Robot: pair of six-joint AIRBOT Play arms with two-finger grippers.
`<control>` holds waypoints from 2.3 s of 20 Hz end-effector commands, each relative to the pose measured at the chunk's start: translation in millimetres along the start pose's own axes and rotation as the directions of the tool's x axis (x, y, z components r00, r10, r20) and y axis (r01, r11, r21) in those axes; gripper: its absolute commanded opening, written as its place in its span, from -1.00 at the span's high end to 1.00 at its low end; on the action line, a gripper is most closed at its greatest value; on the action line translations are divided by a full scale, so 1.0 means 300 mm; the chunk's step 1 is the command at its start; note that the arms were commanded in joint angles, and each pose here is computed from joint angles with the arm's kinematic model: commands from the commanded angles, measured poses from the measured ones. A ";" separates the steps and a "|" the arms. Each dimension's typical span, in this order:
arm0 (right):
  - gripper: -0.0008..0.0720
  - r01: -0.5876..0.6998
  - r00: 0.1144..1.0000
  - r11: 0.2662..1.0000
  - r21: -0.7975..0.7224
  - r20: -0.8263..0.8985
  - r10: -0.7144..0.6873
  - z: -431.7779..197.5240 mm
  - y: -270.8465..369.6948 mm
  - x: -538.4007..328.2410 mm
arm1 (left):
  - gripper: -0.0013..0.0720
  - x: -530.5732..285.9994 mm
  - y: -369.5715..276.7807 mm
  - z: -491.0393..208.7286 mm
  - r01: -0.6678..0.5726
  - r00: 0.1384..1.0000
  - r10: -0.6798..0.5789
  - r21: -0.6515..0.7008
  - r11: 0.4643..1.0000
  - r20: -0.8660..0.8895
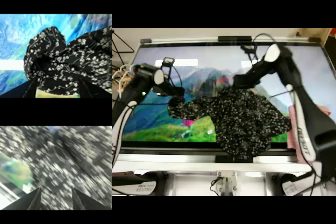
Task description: Fold the shirts.
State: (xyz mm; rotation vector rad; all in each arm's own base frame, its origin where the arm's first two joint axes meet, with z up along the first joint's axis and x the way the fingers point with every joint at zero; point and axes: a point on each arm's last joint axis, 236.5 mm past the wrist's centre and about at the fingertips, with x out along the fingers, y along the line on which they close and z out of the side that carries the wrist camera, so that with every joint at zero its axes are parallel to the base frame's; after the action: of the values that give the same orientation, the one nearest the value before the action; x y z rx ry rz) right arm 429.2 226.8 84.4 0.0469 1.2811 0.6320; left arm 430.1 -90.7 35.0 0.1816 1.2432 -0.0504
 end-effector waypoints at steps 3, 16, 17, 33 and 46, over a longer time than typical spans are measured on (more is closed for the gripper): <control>-0.40 0.102 0.988 0.994 0.025 -0.119 -0.099 -0.283 0.015 -0.133 | -0.74 -0.019 -0.326 -0.092 0.342 0.934 -0.343 -0.024 0.939 -0.099; -0.85 0.069 0.911 0.996 -0.060 -0.404 -0.087 -0.836 0.150 0.211 | -0.69 0.294 -0.787 -0.363 0.556 0.796 -0.567 -0.112 0.823 -0.215; -0.85 0.072 0.905 0.996 -0.058 -0.416 -0.090 -0.842 0.144 0.221 | -0.67 0.299 -0.791 -0.348 0.558 0.798 -0.570 -0.117 0.821 -0.196; -0.84 0.116 0.772 0.993 -0.028 -0.626 -0.108 -0.973 0.045 0.402 | 0.82 0.143 -0.748 -0.291 0.603 0.791 -0.594 0.020 0.797 -0.146; 0.79 0.339 0.933 0.905 -0.255 -0.028 -0.358 -0.489 0.036 -0.112 | 0.83 -0.480 -0.616 0.061 0.517 0.747 -0.594 0.302 0.801 0.298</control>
State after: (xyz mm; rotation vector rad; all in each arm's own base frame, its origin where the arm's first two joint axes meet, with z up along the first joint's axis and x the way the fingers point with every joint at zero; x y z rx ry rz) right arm 261.3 192.3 12.3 -0.4058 1.4334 0.5535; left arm 369.0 -292.9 88.9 -0.0756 1.0213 -0.7116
